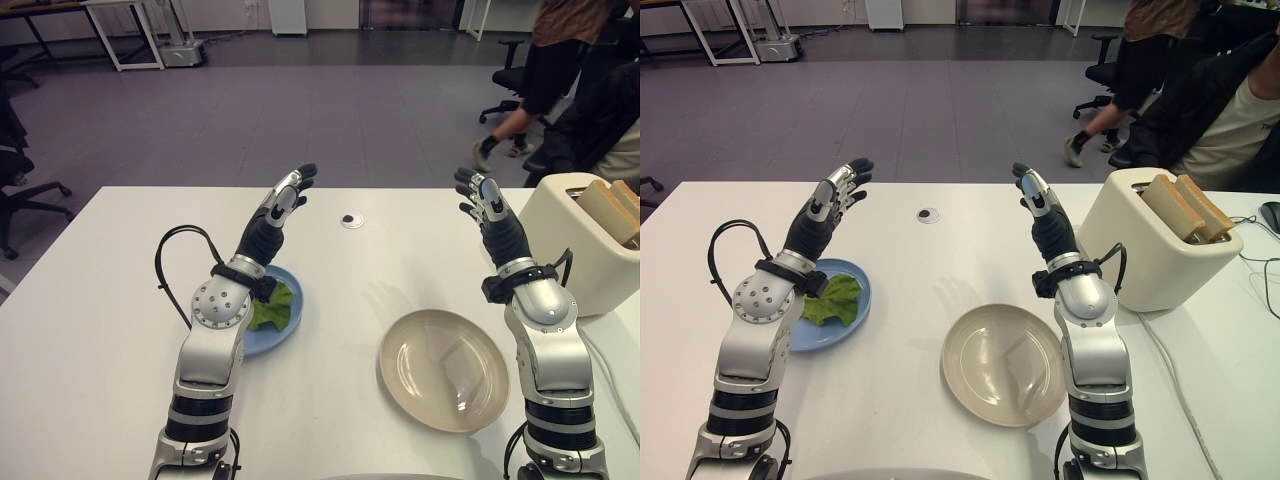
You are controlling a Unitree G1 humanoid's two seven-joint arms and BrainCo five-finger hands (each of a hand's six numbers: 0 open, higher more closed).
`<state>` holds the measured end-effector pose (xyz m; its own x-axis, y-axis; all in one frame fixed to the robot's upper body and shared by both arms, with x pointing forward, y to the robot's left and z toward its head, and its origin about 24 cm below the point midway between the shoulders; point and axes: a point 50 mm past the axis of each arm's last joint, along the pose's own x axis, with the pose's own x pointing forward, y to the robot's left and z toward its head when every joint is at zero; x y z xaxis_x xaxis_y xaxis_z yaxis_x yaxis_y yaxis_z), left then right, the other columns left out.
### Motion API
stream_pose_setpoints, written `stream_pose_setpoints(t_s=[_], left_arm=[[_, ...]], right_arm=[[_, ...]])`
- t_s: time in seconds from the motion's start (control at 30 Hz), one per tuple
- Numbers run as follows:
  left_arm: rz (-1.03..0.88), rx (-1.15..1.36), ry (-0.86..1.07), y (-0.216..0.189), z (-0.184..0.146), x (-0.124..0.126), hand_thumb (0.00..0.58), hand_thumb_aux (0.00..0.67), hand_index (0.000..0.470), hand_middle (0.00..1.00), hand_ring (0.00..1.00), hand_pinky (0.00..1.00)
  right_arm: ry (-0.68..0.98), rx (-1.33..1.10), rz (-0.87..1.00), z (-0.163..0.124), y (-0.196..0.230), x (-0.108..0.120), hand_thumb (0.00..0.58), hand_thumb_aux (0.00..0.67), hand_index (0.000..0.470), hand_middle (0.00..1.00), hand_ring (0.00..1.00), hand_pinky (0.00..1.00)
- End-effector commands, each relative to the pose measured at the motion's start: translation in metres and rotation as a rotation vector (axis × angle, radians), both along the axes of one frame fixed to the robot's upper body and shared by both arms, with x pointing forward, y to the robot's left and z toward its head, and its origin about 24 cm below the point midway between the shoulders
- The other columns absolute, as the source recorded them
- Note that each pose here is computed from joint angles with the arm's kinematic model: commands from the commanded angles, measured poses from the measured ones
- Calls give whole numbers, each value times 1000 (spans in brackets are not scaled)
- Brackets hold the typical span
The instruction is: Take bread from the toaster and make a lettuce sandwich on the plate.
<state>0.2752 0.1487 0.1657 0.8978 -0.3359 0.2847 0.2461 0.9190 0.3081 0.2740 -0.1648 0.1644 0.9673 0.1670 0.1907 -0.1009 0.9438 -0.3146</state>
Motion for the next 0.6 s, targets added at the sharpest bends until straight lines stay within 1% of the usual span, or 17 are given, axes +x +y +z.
stream_pose_setpoints(t_s=[0.03, 0.53, 0.6], left_arm=[[-4, 7, 2, -1, 0, 0, 0, 0, 0, 0, 0, 0], [9, 11, 4, 1, 0, -2, 0, 0, 0, 0, 0, 0], [-3, 11, 7, -1, 0, 0, 0, 0, 0, 0, 0, 0]], right_arm=[[9, -16, 2, -2, -1, 0, 0, 0, 0, 0, 0, 0], [15, -25, 25, -1, 3, 3, 0, 0, 0, 0, 0, 0], [13, -36, 5, 2, -5, 10, 0, 0, 0, 0, 0, 0]])
